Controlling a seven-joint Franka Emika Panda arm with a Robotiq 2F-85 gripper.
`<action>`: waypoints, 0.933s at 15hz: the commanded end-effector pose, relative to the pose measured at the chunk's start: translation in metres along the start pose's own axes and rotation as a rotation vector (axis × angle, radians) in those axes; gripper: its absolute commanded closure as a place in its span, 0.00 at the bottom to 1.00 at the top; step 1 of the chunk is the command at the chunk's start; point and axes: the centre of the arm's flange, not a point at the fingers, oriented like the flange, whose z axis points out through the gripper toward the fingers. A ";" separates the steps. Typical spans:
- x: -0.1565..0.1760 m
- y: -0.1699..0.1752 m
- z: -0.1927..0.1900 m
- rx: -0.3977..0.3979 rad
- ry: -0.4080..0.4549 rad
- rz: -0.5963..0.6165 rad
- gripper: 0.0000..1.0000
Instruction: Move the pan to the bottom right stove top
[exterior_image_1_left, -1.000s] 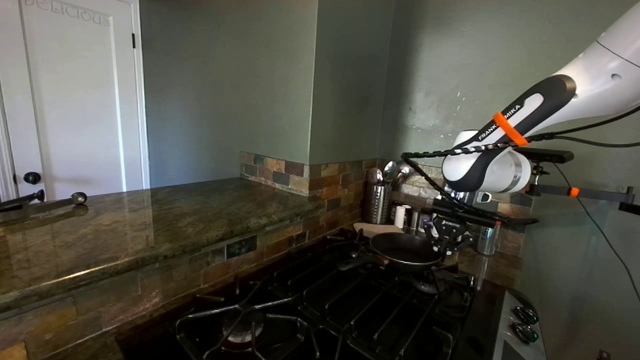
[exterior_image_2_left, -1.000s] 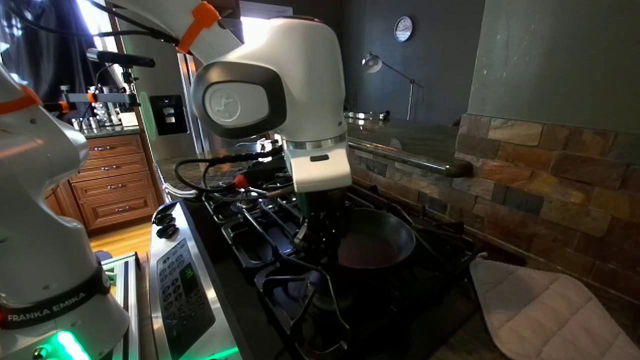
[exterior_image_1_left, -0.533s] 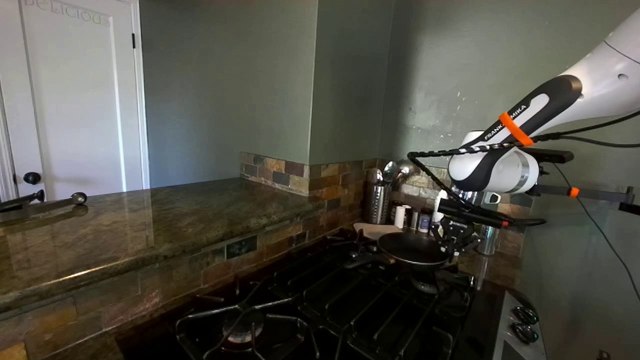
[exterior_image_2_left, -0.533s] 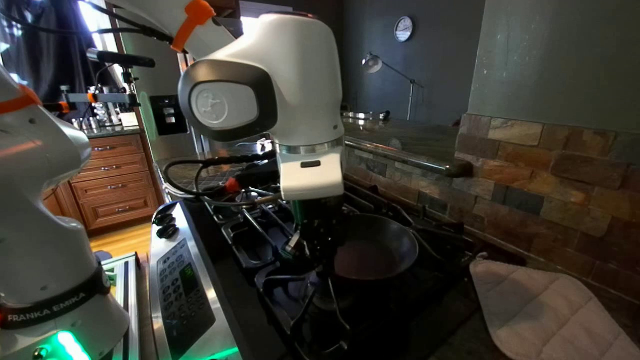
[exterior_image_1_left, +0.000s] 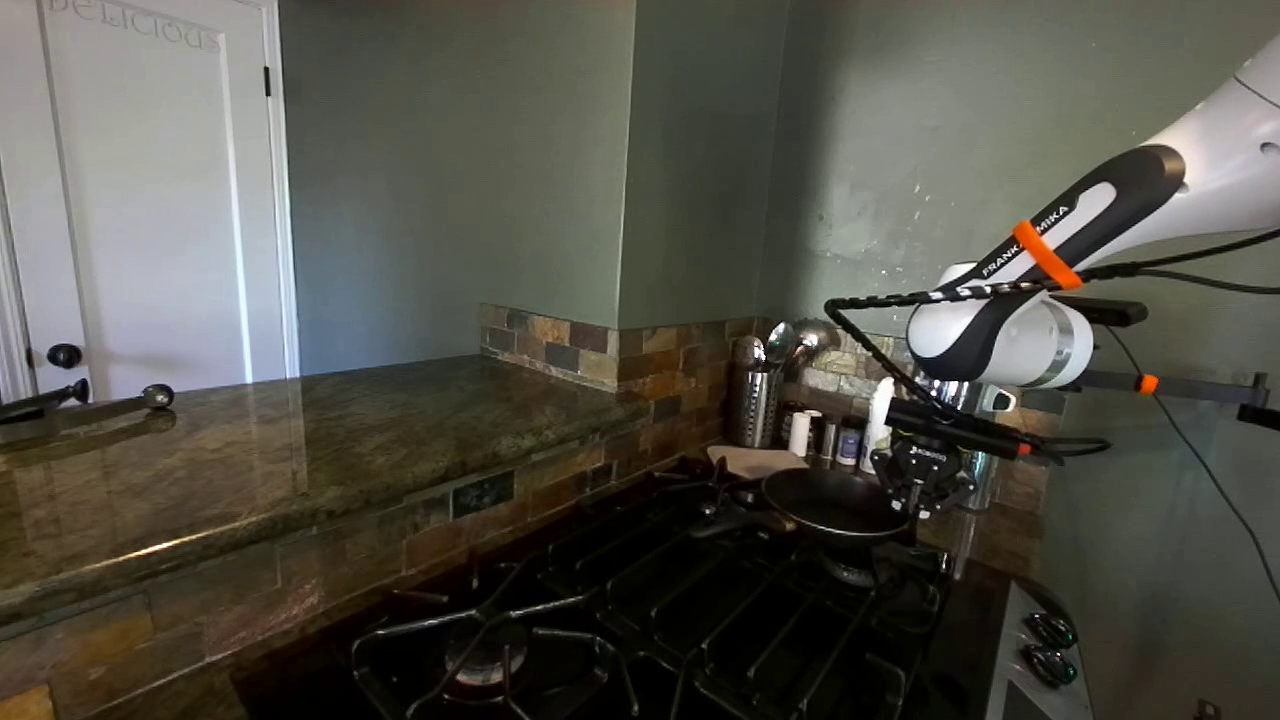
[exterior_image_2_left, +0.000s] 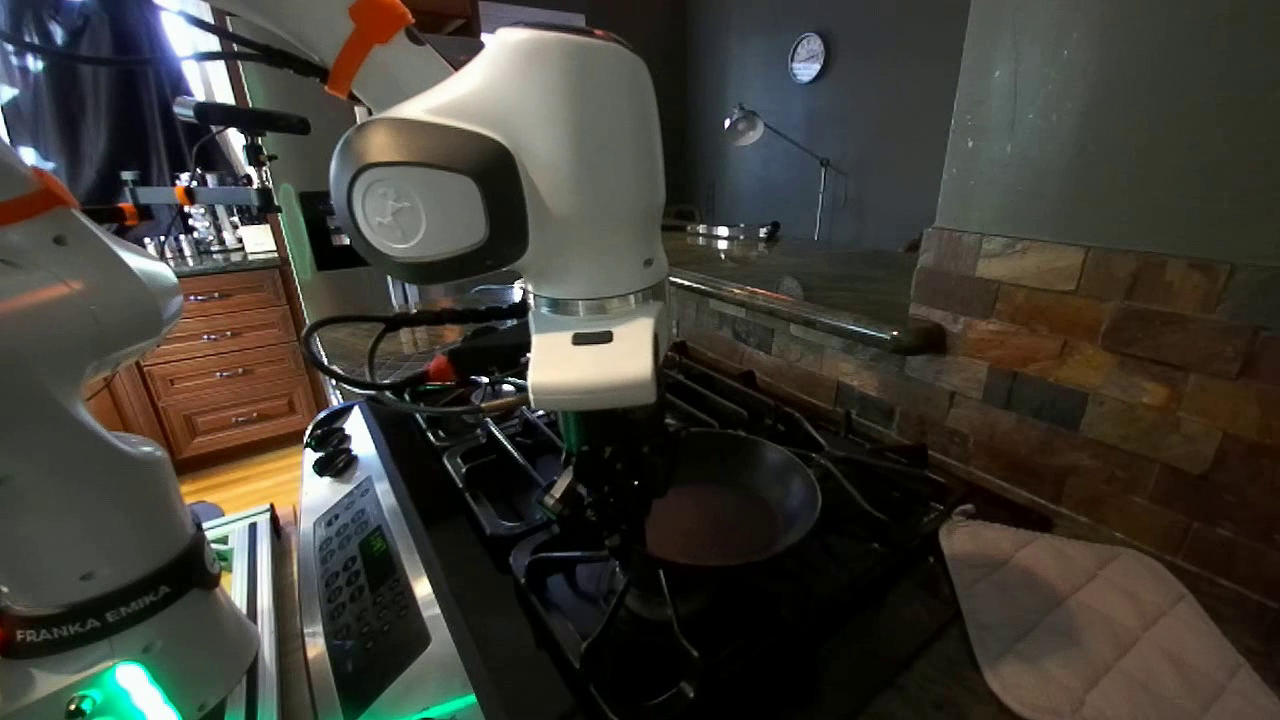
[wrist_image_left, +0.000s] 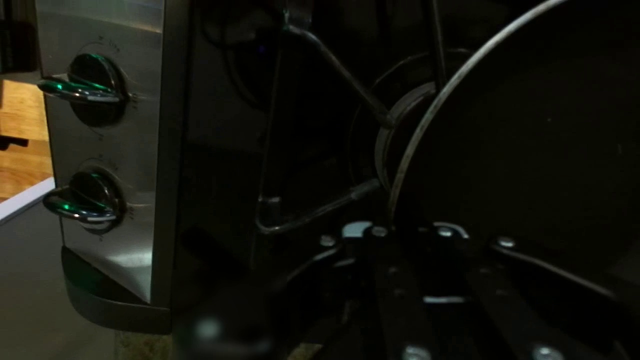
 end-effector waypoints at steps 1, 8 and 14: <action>-0.016 0.027 0.023 -0.053 -0.083 0.044 0.97; -0.015 0.040 0.027 -0.056 -0.103 0.089 0.97; -0.016 0.041 0.028 -0.078 -0.116 0.085 0.97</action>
